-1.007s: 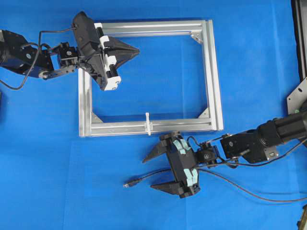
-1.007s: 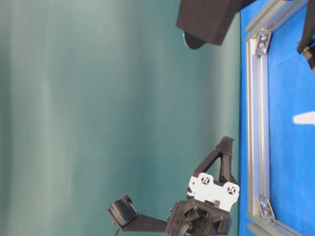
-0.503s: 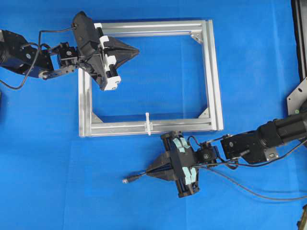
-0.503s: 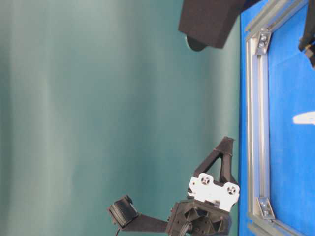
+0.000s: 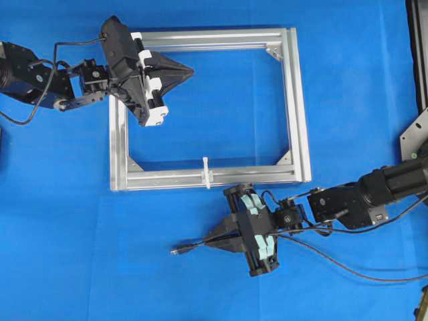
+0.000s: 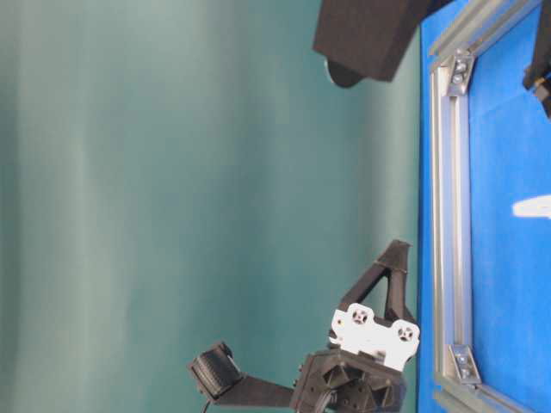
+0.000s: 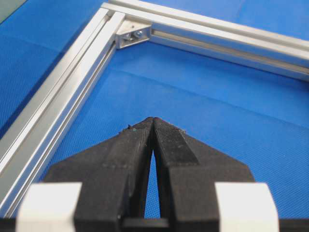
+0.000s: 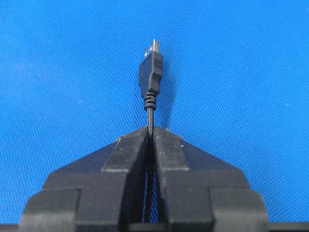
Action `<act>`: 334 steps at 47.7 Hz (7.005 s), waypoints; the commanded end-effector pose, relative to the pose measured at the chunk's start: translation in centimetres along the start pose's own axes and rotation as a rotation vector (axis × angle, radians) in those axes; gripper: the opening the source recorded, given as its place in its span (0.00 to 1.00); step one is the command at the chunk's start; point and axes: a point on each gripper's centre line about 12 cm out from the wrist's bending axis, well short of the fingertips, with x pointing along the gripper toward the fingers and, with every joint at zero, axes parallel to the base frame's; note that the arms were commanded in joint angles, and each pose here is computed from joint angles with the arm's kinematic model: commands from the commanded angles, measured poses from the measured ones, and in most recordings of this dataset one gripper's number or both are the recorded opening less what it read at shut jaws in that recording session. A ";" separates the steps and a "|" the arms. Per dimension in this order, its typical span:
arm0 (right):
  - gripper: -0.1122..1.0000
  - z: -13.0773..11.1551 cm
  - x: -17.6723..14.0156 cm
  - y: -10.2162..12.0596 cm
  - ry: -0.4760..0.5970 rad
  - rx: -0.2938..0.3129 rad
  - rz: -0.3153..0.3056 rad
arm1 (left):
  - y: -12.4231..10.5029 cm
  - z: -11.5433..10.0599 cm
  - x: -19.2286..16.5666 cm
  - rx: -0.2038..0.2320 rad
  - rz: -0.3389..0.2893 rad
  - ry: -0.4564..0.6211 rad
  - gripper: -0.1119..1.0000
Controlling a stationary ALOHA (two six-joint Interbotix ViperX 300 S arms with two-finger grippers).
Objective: Insert the wire through the string loop located in the center.
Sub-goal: 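Close the right gripper on the cable behind the plug, then lift the cable and carry the plug toward the white zip-tie loop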
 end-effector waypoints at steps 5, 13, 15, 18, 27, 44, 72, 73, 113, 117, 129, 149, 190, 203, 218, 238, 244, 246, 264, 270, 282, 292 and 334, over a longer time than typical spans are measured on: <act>0.10 2.9 -0.9 0.7 -0.046 0.000 0.014 | -0.1 1.6 -0.2 0.001 -0.004 -0.047 0.10; 0.10 5.1 -2.0 1.1 -0.049 -0.007 0.017 | -0.1 1.7 -0.2 0.001 -0.004 -0.052 0.10; 0.10 5.7 -2.4 1.3 -0.044 -0.009 0.019 | 0.0 1.7 -0.2 0.000 -0.003 -0.051 0.10; 0.10 6.5 -3.0 1.3 -0.039 -0.011 0.018 | -0.1 1.7 -0.2 -0.001 -0.003 -0.052 0.10; 0.10 8.4 -4.3 1.6 -0.037 -0.017 0.020 | -0.1 1.7 -0.2 0.001 -0.004 -0.050 0.10; 0.10 9.6 -5.2 1.8 -0.052 -0.027 0.024 | 0.0 1.7 -0.2 0.000 -0.003 -0.051 0.10; 0.10 9.5 -5.2 1.8 -0.051 -0.033 0.023 | -0.1 1.7 -0.2 0.001 -0.004 -0.050 0.10; 0.10 9.5 -5.2 1.8 -0.051 -0.033 0.023 | 0.0 1.7 -0.2 -0.001 -0.002 -0.051 0.10; 0.10 9.5 -5.2 1.9 -0.051 -0.036 0.024 | -0.1 1.6 -0.2 0.001 -0.004 -0.049 0.10; 0.10 9.5 -5.2 1.8 -0.051 -0.035 0.023 | -0.1 1.6 -0.2 0.001 -0.004 -0.049 0.10; 0.10 9.5 -5.2 1.8 -0.051 -0.035 0.023 | 0.0 1.6 -0.2 0.000 -0.003 -0.049 0.10; 0.10 9.1 -5.7 1.7 -0.040 -0.033 0.022 | -0.1 1.6 -0.2 0.000 -0.003 -0.049 0.10; 0.10 5.2 -12.3 0.9 0.039 -0.020 0.008 | 0.0 1.6 -0.3 0.000 -0.003 -0.048 0.10; 0.10 5.2 -12.3 -0.4 0.036 -0.003 -0.027 | -0.1 1.6 -0.3 0.000 -0.003 -0.047 0.10; 0.10 5.1 -12.7 -4.0 0.052 0.047 -0.132 | -0.1 1.5 -0.3 0.001 -0.004 -0.046 0.10; 0.10 4.7 -13.3 -6.6 0.055 0.075 -0.204 | 0.0 1.6 -0.3 0.000 -0.003 -0.048 0.10; 0.10 4.7 -13.3 -6.7 0.053 0.074 -0.206 | -0.1 1.5 -0.3 0.001 -0.004 -0.046 0.10; 0.10 4.7 -13.3 -6.6 0.053 0.073 -0.206 | -0.1 1.6 -0.3 -0.001 -0.004 -0.047 0.10; 0.10 4.7 -13.3 -6.6 0.050 0.073 -0.205 | 0.0 1.5 -0.3 0.001 -0.002 -0.046 0.10; 0.10 4.7 -13.3 -6.7 0.050 0.073 -0.207 | -0.1 1.5 -0.3 0.001 -0.004 -0.046 0.10; 0.10 4.7 -13.3 -6.6 0.050 0.073 -0.205 | -0.1 1.5 -0.3 0.001 -0.004 -0.046 0.10; 0.10 4.8 -13.3 -6.7 0.047 0.073 -0.207 | -0.1 1.5 -0.3 0.001 -0.004 -0.046 0.10; 0.10 4.8 -13.3 -6.7 0.042 0.073 -0.206 | -0.1 1.5 -0.3 0.001 -0.004 -0.046 0.10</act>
